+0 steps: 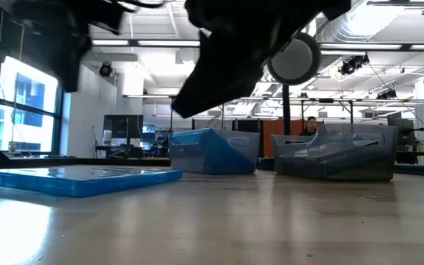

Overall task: Pick & place jewel cases by type
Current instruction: Put the left blue CD case into the left black bin

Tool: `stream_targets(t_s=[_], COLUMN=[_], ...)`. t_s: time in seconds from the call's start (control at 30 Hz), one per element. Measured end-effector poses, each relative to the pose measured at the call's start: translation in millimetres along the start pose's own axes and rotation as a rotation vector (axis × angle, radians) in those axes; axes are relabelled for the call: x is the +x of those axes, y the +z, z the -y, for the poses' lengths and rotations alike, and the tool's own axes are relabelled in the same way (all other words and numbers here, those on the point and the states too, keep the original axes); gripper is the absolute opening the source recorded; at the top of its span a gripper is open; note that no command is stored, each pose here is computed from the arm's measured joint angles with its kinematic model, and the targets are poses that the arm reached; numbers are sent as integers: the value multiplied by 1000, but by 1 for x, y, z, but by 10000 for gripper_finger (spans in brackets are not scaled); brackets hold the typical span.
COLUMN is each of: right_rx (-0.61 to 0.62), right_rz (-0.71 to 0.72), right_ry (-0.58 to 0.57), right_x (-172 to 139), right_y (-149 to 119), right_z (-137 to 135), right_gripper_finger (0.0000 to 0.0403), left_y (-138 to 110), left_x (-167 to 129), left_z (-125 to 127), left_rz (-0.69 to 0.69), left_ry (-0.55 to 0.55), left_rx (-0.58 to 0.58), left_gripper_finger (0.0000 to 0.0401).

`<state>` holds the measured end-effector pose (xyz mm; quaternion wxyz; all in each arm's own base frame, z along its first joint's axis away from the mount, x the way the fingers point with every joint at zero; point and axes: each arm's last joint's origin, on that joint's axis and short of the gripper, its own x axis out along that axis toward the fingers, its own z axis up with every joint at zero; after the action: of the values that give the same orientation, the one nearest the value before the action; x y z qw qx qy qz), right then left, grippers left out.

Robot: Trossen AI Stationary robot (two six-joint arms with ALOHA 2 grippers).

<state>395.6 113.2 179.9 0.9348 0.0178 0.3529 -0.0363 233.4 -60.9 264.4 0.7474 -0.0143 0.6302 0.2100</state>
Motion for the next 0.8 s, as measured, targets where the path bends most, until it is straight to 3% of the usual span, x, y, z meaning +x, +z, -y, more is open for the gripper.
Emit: stream_targets(t_s=[0.2,0.33,0.43,0.53,0.8], right_rx=[-20,-91,-72,10,5], right_rz=[7,5,2,-8,2], right_ry=[-1,10,35,62,41], right_x=[10,10,10,12,35], right_y=[-4,-5,-5,-6,-19], right_z=[-1,-2,-3,-5,-6], right_gripper_finger=[153,154,154,154,154], left_y=[-41,-61,-62,-64,-65], left_x=[4,26,43,58,67], left_z=[-3,1,9,14,16], left_rz=[33,161,288,337,355], left_ry=[-20,-145,-295,-355,-328], left_rx=[-113,-242,-325,-356,-362], left_gripper_finger=[163,163,163,163,163])
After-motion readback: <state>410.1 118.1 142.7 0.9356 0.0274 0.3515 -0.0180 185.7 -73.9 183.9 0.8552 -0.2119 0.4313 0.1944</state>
